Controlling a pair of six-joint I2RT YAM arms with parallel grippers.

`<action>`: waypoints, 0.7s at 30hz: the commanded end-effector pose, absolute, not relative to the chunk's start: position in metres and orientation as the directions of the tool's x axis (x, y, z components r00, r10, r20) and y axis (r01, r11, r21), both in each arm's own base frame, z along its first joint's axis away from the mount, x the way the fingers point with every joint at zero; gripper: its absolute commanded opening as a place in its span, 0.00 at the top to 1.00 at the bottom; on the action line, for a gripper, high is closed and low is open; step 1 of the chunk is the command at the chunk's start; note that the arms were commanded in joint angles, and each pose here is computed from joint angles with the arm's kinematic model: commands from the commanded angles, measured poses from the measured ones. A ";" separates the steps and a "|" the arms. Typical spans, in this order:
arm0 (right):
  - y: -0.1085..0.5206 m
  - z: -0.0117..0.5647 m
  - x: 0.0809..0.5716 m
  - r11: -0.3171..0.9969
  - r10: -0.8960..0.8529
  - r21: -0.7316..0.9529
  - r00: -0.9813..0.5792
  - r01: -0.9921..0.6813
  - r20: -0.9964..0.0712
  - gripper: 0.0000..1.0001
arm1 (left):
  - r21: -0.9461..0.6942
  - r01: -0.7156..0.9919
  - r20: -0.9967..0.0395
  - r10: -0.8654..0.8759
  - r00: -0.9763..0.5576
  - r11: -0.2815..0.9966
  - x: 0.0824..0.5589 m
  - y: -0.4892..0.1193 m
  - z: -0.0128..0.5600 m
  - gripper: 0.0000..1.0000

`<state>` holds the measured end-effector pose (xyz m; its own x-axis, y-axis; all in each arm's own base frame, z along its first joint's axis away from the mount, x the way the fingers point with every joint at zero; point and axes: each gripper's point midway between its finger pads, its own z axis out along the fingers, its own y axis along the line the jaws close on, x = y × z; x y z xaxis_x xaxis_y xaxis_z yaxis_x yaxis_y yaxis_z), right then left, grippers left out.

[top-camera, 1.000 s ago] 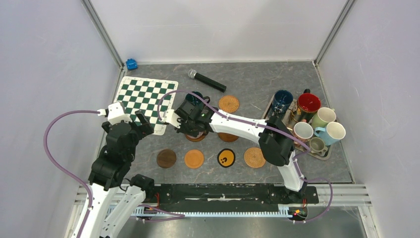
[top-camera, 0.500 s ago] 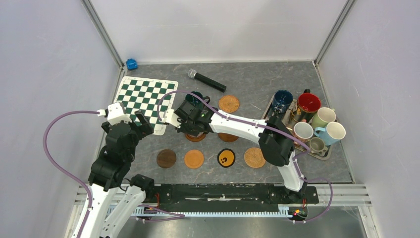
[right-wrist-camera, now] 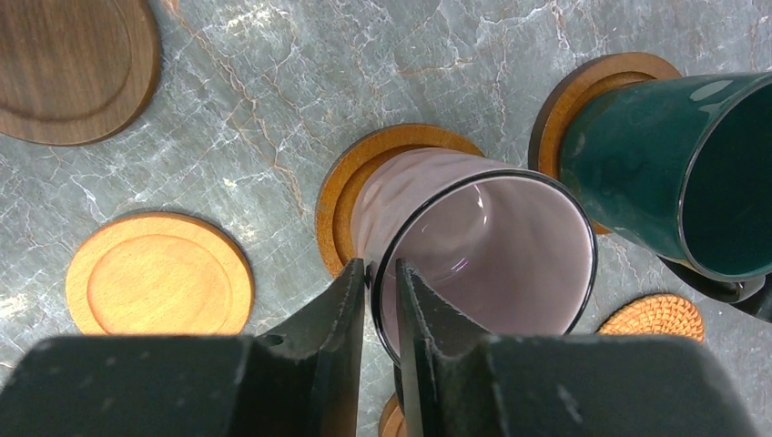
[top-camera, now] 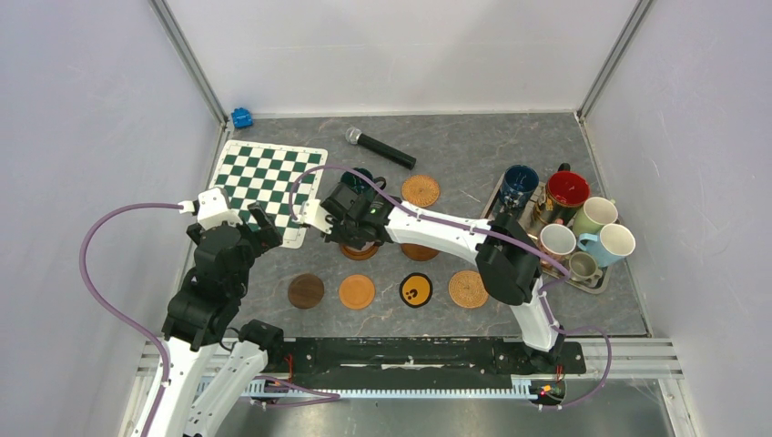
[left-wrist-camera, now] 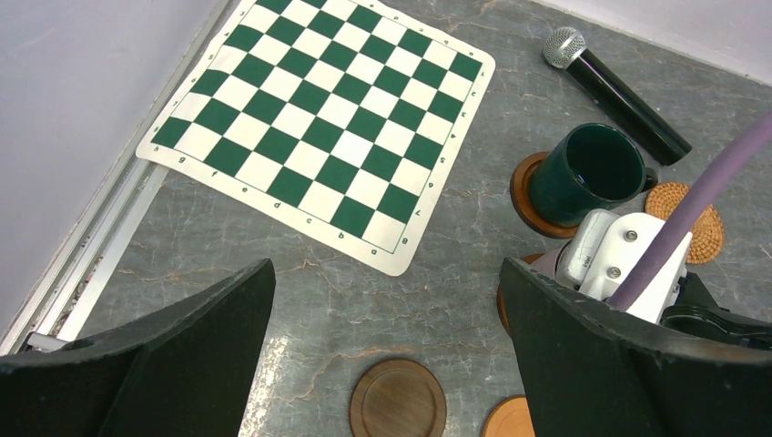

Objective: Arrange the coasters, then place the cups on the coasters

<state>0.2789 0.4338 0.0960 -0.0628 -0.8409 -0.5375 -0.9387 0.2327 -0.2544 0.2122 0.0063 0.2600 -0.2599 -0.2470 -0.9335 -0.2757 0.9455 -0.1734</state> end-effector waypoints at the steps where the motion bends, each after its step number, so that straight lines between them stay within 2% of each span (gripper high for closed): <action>1: 0.440 0.139 0.284 0.276 -0.782 -0.275 -0.049 -0.921 -0.621 0.78 | -0.194 -0.280 -0.936 -0.262 -0.233 0.940 0.213 0.007 0.270 0.00; 5: 0.438 0.160 0.292 0.339 -0.736 -0.262 -0.081 -0.904 -0.672 0.71 | -0.196 -0.259 -0.935 -0.260 -0.241 0.946 0.214 0.003 0.269 0.00; 12: 0.412 0.195 0.316 0.502 -0.604 -0.191 -0.184 -0.843 -0.776 0.68 | -0.210 -0.155 -0.930 -0.246 -0.273 0.965 0.220 -0.017 0.265 0.00; 14: 0.393 0.203 0.329 0.580 -0.557 -0.169 -0.237 -0.797 -0.796 0.68 | -0.218 -0.105 -0.924 -0.240 -0.298 0.970 0.223 -0.028 0.261 0.00; 18: 0.326 0.214 0.368 0.780 -0.454 -0.169 -0.359 -0.602 -0.815 0.68 | -0.232 -0.039 -0.909 -0.231 -0.347 0.972 0.228 -0.044 0.255 0.00; 21: 0.275 0.209 0.386 0.855 -0.411 -0.177 -0.427 -0.488 -0.805 0.68 | -0.248 0.022 -0.897 -0.221 -0.384 0.968 0.231 -0.059 0.253 0.00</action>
